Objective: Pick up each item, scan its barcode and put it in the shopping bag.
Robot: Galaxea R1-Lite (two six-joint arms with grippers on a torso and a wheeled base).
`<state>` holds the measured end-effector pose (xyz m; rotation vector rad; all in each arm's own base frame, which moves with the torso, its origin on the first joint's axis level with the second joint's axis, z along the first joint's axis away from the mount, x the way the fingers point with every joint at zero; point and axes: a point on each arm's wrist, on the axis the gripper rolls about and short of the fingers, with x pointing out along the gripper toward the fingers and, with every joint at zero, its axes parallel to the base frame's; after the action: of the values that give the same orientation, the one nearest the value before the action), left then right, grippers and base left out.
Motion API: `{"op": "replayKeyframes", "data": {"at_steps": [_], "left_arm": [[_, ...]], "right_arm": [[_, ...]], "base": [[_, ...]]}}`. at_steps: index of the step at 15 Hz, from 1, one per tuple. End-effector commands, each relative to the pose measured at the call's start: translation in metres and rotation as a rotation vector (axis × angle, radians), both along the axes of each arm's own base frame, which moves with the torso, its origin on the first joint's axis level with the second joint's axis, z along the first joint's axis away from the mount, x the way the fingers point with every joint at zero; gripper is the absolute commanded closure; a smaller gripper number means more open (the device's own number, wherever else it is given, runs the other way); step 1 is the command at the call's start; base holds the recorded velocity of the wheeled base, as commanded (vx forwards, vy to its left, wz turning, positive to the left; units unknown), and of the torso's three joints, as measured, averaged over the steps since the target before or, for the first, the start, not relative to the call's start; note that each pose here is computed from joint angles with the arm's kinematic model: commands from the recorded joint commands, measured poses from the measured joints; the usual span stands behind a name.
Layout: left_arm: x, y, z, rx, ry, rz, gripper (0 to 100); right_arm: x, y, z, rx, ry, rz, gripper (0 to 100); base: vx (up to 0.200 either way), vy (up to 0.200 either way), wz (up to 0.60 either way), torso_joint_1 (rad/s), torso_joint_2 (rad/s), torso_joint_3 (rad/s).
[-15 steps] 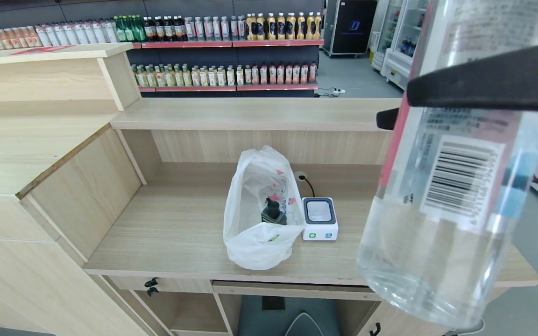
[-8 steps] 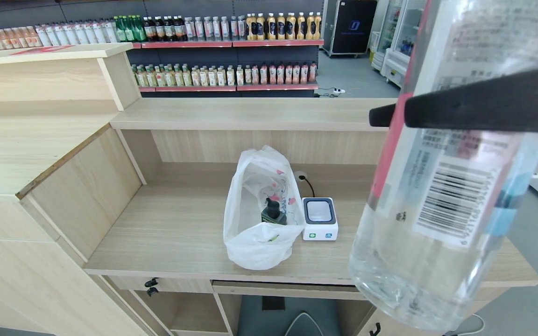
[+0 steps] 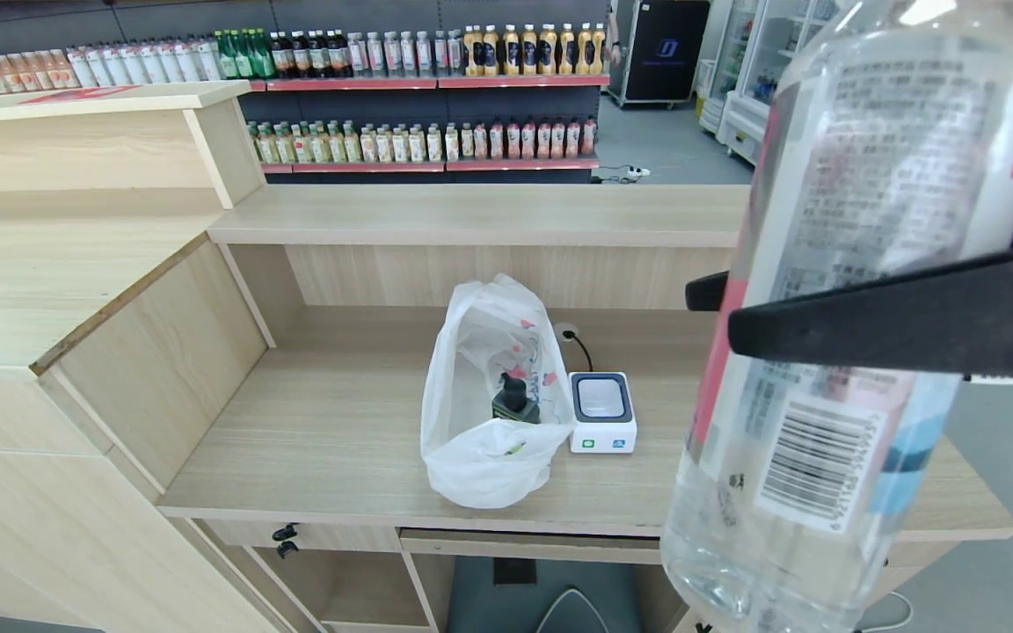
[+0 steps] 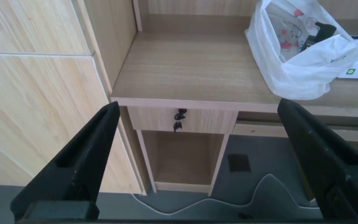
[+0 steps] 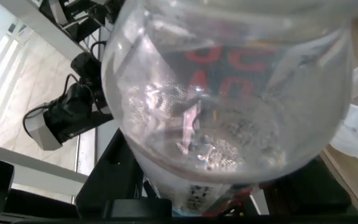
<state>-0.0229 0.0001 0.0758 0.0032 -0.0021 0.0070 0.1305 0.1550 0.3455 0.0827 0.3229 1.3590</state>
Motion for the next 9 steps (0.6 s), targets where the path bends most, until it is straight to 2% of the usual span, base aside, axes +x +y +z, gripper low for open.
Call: {"op": "replayKeyframes", "data": {"at_steps": [1, 9], "left_arm": [[-0.0001, 0.0000, 0.0002, 0.000, -0.001, 0.001, 0], [0.0001, 0.0000, -0.0002, 0.000, 0.001, 0.001, 0]], "right_arm": [[0.0053, 0.0008, 0.0041, 0.011, -0.002, -0.016, 100], [0.0122, 0.0038, 0.0047, 0.012, 0.013, -0.026, 100]], "base": [[0.000, 0.000, 0.00, 0.000, 0.00, 0.000], [0.000, 0.000, 0.00, 0.000, 0.00, 0.000]]}}
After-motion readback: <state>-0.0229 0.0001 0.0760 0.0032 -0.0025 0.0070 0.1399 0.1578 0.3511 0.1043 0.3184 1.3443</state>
